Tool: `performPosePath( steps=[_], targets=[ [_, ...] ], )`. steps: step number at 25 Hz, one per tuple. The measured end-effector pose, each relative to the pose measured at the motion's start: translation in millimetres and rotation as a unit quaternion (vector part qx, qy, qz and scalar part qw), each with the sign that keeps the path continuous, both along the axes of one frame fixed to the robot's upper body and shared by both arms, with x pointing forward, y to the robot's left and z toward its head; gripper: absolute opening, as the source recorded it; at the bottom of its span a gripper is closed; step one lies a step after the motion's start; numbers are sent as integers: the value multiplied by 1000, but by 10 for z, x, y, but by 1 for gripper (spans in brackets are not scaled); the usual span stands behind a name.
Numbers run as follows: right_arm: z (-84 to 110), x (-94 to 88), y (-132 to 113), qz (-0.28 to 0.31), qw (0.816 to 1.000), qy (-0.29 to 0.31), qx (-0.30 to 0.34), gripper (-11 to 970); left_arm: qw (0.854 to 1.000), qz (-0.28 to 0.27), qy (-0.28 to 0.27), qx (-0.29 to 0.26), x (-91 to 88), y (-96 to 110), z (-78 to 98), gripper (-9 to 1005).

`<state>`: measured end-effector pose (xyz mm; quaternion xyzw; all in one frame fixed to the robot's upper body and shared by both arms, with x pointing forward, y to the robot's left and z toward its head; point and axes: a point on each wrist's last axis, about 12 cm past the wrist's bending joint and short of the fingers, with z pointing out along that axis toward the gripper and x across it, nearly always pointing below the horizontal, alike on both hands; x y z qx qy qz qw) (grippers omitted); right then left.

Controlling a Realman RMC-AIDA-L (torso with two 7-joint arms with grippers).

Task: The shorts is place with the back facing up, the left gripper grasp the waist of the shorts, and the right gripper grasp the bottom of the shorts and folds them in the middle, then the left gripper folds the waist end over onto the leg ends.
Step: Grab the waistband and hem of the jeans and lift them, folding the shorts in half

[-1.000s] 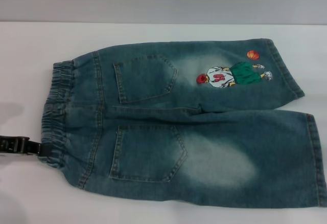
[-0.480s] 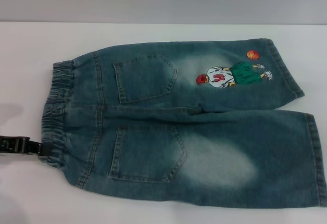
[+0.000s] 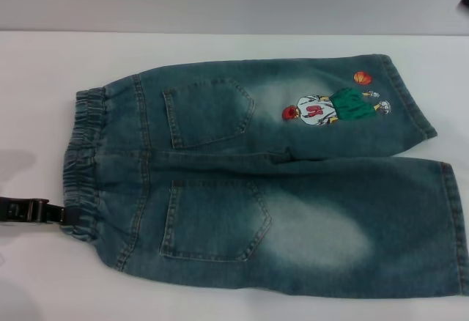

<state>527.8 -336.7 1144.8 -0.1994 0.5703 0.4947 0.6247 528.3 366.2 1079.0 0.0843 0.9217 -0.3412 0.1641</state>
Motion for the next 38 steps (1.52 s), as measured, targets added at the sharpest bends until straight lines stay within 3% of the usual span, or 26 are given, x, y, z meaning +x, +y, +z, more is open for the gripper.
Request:
performPosePath(
  steps=[4, 8, 13, 20, 32, 38],
  targets=[
    [65, -18, -4, 76, 993, 33, -86, 702, 1000, 1, -2, 1, 10, -13, -10, 52],
    [79, -35, -73, 132, 974, 86, -162, 702, 1000, 2, -4, -1, 18, -26, -14, 53],
    [27, -92, -165, 185, 934, 168, -257, 702, 1000, 6, -9, -6, 34, -34, -8, 55],
    [1, -210, -302, 237, 875, 248, -343, 701, 1000, 8, -13, -8, 57, -46, 2, 57],
    [-147, -352, -494, 242, 812, 333, -414, 701, 1000, 14, -17, -10, 85, -54, 12, 61],
    [-213, -379, -613, 215, 792, 363, -442, 701, 1000, 14, -16, -11, 85, -56, 11, 63]
  ],
)
